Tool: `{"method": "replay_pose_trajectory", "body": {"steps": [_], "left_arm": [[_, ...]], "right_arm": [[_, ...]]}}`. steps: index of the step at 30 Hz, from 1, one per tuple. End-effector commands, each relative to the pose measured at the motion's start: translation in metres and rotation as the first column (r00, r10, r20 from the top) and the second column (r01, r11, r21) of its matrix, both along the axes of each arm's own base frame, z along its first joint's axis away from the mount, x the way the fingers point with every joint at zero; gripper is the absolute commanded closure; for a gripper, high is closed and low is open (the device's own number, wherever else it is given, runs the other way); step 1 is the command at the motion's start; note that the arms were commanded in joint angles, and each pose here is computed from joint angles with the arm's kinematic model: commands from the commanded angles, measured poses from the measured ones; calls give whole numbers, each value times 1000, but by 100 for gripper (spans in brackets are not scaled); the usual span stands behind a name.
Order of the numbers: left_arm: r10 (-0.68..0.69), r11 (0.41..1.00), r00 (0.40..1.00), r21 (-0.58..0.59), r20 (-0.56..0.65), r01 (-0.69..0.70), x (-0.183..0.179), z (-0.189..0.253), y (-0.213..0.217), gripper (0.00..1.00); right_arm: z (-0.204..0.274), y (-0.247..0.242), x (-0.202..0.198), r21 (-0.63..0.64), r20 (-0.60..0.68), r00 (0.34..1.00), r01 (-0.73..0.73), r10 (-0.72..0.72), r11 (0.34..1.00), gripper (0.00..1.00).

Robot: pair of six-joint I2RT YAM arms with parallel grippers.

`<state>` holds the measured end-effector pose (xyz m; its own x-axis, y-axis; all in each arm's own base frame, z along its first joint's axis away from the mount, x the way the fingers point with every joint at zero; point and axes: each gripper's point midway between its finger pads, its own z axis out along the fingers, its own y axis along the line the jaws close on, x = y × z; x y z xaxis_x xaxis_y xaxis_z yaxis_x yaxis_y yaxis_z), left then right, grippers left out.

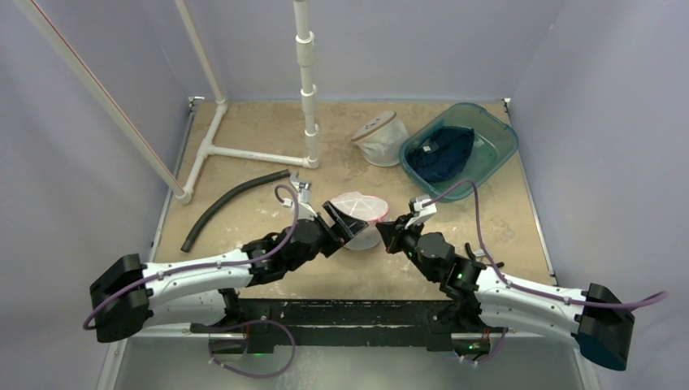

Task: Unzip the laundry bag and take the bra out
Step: Unzip the laundry bag at the center of the board.

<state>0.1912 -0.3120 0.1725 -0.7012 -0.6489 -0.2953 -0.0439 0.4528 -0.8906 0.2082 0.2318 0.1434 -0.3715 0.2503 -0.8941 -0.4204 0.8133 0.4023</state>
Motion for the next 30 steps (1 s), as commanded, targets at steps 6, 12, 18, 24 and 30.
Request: {"method": "replay_pose_trajectory", "body": {"steps": [6,12,18,24,30], "left_arm": [[179,980,984,-81,-4,-179,35,17,-19,29],[171,981,985,-88,-14,-171,40,10,-34,48],[180,983,984,-47,-7,-180,41,2,-28,84],[179,983,984,-38,-2,-179,46,-2,-3,100],[120,993,992,14,28,-120,54,-6,29,100]], "right_arm": [[5,0,0,12,19,1000,-10,9,1000,100],[6,-1,-3,13,23,999,-22,22,1000,100],[7,-3,-6,-1,37,999,-38,38,999,100],[13,6,-8,5,66,994,-89,88,996,100],[15,13,-6,0,81,991,-104,104,995,100]]}}
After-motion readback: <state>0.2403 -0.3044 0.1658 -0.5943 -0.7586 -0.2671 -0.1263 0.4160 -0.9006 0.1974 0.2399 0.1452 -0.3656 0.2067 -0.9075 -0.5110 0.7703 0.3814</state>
